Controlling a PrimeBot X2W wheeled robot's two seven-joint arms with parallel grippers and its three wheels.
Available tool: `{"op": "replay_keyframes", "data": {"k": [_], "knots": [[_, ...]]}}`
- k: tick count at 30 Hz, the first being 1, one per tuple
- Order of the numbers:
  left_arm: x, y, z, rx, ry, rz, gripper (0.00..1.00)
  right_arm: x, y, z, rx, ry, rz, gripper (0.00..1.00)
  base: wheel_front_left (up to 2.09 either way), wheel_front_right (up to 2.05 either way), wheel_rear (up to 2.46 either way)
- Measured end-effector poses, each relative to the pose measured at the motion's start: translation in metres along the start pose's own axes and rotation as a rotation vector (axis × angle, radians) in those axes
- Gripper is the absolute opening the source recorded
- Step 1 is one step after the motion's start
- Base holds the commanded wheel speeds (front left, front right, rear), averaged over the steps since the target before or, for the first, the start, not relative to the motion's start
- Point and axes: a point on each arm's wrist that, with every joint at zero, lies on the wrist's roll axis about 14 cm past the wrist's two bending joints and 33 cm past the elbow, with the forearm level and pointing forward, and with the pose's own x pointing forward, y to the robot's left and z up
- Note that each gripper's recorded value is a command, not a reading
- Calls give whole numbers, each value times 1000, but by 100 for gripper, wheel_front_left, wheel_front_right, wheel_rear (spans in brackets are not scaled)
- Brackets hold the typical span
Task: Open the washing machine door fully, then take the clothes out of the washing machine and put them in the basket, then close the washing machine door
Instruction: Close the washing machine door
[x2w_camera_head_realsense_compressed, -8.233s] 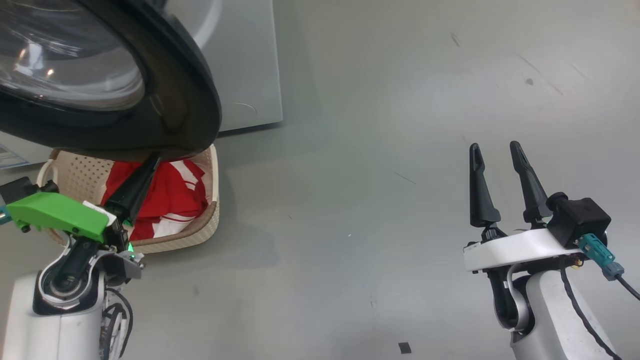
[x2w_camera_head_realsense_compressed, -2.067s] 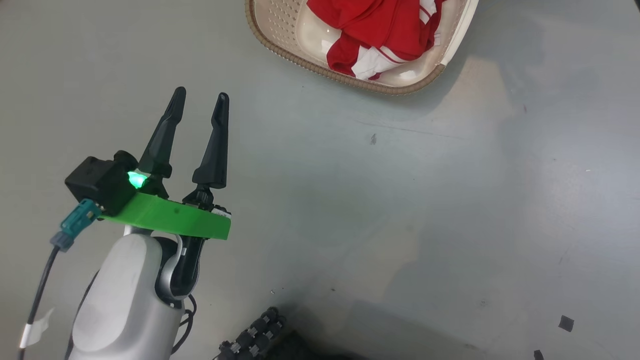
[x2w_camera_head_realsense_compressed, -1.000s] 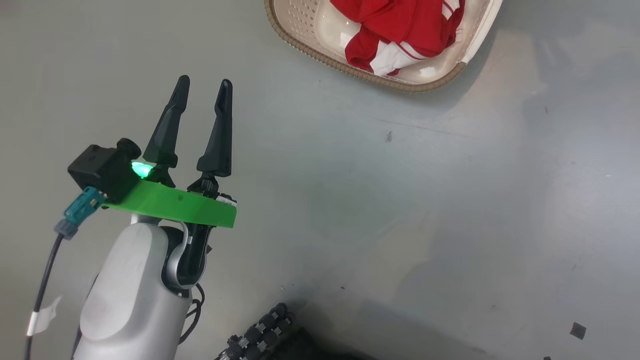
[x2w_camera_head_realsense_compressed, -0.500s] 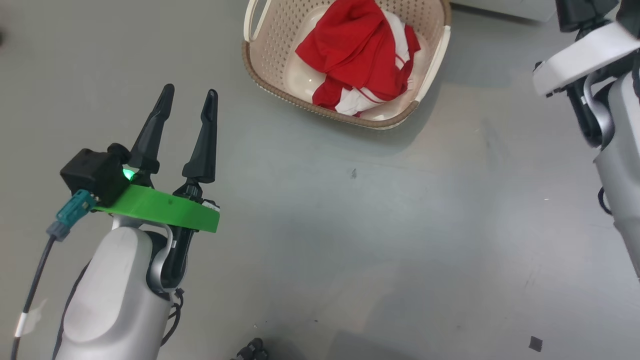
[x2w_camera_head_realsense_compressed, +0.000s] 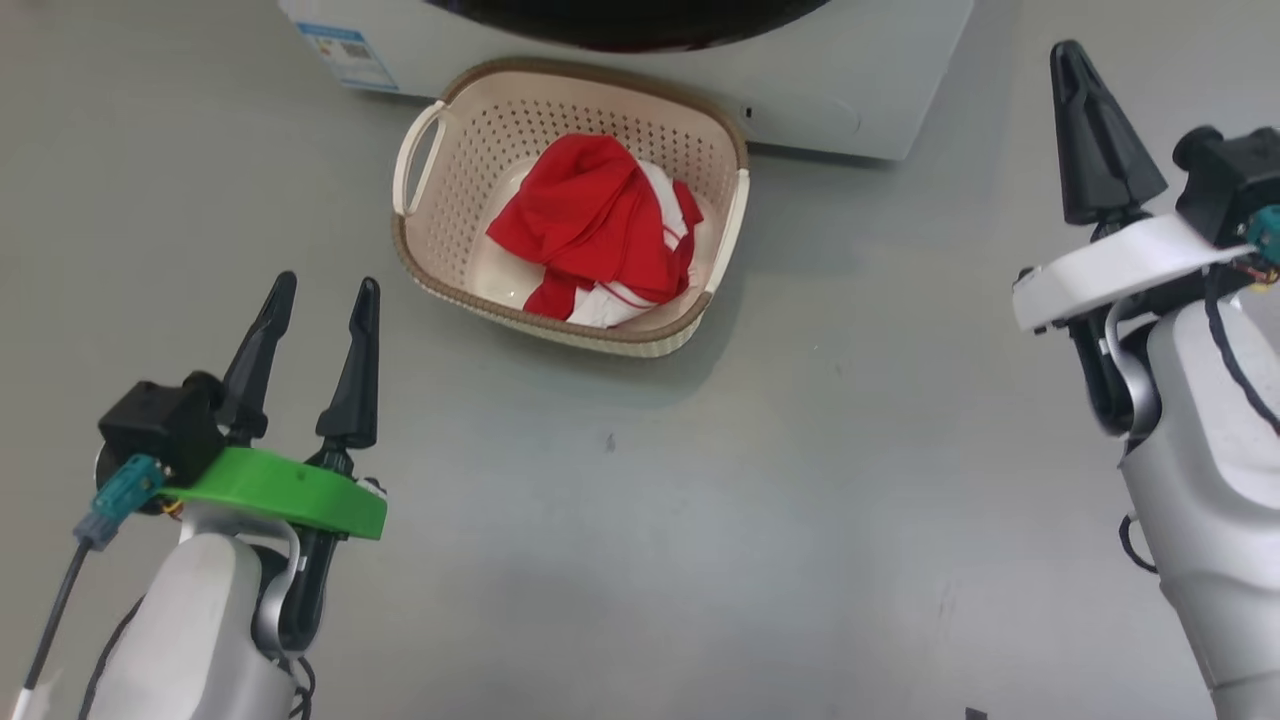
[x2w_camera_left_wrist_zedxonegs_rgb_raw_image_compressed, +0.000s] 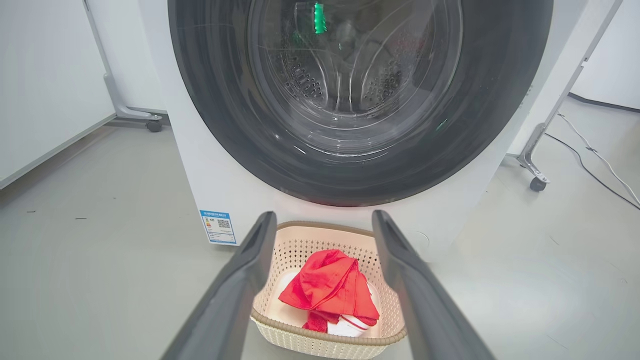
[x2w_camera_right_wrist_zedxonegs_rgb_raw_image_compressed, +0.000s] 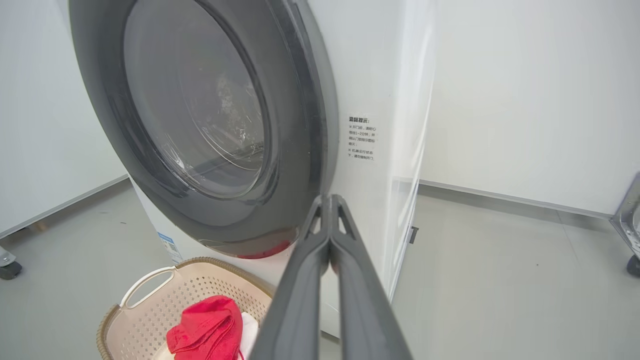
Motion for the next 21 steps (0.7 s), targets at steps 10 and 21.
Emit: {"op": "replay_keyframes", "data": {"k": [10,21], "knots": [[-25,-20,-1,-13,5,-54,100,-78,-17,19,6,5,-139,0,0,0,0],[-39,-59,4,-21,-9,-168,100,-145,-35,51,-12,-58,-273,0,0,0,0]]}}
